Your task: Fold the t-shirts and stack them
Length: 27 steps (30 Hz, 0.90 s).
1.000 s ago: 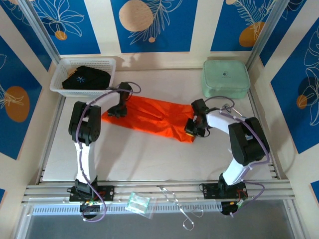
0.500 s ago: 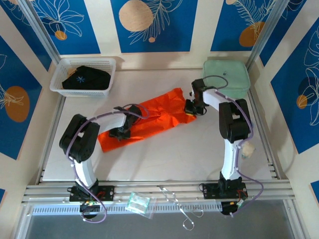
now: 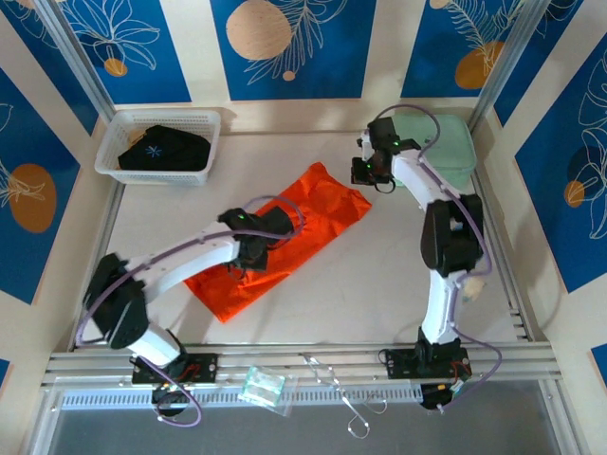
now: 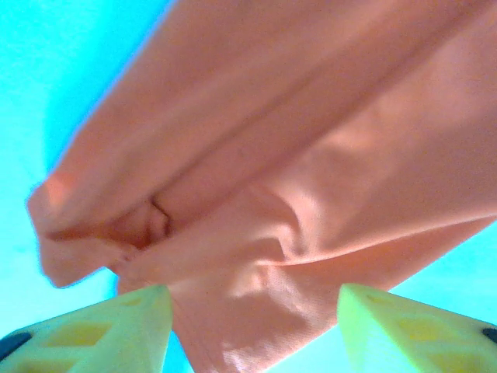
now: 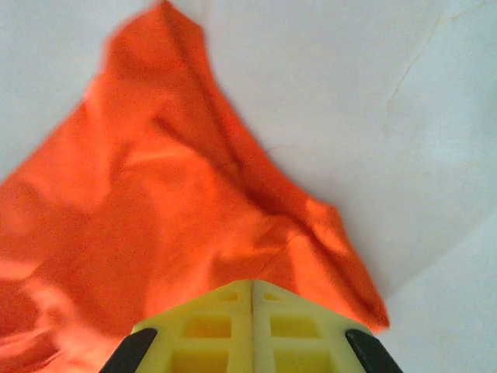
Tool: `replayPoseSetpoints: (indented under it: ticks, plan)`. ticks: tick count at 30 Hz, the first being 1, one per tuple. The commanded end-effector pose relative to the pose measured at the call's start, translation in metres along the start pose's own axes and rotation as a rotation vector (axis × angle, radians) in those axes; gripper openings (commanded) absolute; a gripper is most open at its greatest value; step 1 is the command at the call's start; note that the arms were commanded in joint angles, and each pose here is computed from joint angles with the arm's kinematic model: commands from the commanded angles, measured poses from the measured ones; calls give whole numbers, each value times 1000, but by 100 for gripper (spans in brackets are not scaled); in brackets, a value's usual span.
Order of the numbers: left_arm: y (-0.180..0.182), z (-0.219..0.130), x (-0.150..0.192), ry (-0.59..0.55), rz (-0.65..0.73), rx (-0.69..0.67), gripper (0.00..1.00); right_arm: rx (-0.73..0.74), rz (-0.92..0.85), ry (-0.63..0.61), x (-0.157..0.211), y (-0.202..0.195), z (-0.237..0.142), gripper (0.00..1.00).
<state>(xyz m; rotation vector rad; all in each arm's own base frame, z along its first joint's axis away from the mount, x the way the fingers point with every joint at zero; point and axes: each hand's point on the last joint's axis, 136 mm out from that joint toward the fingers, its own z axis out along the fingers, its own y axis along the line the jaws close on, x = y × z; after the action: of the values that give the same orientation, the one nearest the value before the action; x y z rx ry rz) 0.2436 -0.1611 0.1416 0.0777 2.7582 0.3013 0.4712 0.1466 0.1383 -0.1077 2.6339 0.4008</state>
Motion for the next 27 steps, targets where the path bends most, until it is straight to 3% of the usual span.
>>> replayPoseSetpoints:
  ticks: [1, 6, 12, 19, 24, 27]
  plan:
    - [61, -21, -12, -40, -39, -133, 60, -98, -20, -70, 15, 42, -54, 4]
    - [105, 36, -26, 47, -170, -128, 55, -182, 1, -60, 82, 87, -82, 0]
    - [119, 91, -35, 111, -206, -210, 49, -275, 56, -17, 141, 115, -85, 0]
    - [109, 123, -14, 187, -167, -219, 44, -288, 91, 30, 164, 115, -70, 0]
    - [99, 121, 14, 219, -150, -180, 43, -289, 108, 47, 163, 115, -55, 3]
    - [90, 115, 35, 235, -131, -163, 44, -281, 128, 58, 155, 111, -45, 0]
